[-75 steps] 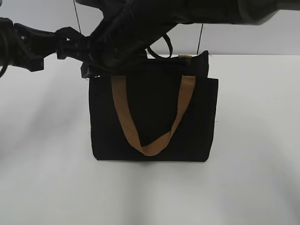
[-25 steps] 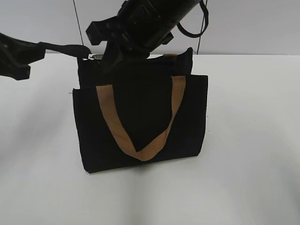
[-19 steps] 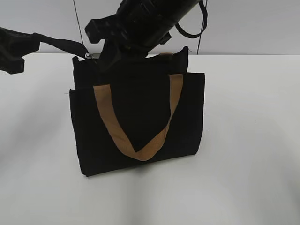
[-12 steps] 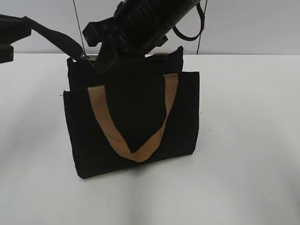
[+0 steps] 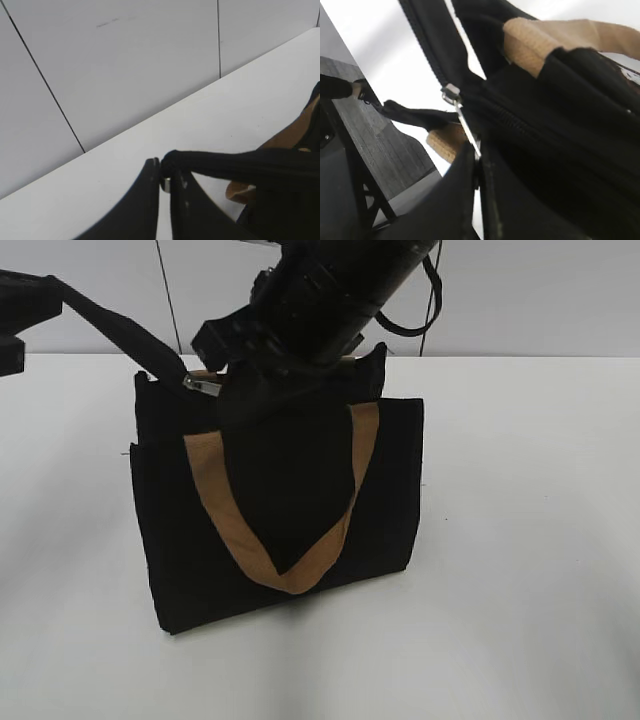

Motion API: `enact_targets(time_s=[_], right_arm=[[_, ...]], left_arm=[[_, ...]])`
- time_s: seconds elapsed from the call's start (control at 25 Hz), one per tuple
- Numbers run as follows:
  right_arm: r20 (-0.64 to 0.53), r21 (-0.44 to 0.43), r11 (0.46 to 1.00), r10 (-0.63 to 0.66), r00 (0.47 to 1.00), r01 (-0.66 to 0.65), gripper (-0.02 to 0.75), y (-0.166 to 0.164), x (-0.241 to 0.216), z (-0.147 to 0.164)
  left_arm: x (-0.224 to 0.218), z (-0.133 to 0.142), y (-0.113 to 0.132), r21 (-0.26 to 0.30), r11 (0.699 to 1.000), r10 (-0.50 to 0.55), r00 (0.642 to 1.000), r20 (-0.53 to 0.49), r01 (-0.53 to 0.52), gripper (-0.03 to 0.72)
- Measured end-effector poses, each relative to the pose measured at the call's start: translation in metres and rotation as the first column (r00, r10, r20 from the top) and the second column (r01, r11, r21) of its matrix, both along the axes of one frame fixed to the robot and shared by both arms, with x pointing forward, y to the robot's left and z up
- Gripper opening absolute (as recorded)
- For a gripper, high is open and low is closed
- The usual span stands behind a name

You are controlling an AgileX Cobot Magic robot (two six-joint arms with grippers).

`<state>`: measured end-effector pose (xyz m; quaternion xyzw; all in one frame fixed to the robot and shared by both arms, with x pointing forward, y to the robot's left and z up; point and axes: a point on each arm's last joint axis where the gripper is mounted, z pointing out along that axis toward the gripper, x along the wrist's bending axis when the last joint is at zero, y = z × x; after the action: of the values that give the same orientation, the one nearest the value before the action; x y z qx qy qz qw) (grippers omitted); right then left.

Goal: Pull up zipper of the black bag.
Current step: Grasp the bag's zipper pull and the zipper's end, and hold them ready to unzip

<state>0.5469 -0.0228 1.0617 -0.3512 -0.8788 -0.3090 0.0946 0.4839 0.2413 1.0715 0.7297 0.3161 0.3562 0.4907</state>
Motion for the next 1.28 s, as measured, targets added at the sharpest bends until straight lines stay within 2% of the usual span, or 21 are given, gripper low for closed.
enact_targets(time_s=[0.56,1.0,1.12,1.28], right_arm=[[-0.059,-0.044,0.998,0.037,0.998,-0.04,-0.015,-0.003,-0.006,-0.002],[-0.023,-0.198,0.98,0.029,0.999,-0.033,-0.015,-0.015,-0.003,-0.009],[-0.005,-0.255,0.967,0.007,1.0,-0.008,-0.015,-0.023,0.002,-0.011],[-0.001,-0.288,0.957,-0.05,0.999,0.048,-0.015,-0.044,0.015,-0.012]], left_arm=[[0.001,0.002,0.0,0.014,1.0,0.007,1.0,0.005,-0.007,0.02],[0.003,0.003,0.007,0.04,0.995,0.089,0.996,0.001,-0.089,0.02],[0.003,0.003,0.01,0.046,0.992,0.114,0.993,-0.001,-0.114,0.02],[0.004,0.002,0.012,0.045,0.99,0.137,0.991,-0.007,-0.136,0.02]])
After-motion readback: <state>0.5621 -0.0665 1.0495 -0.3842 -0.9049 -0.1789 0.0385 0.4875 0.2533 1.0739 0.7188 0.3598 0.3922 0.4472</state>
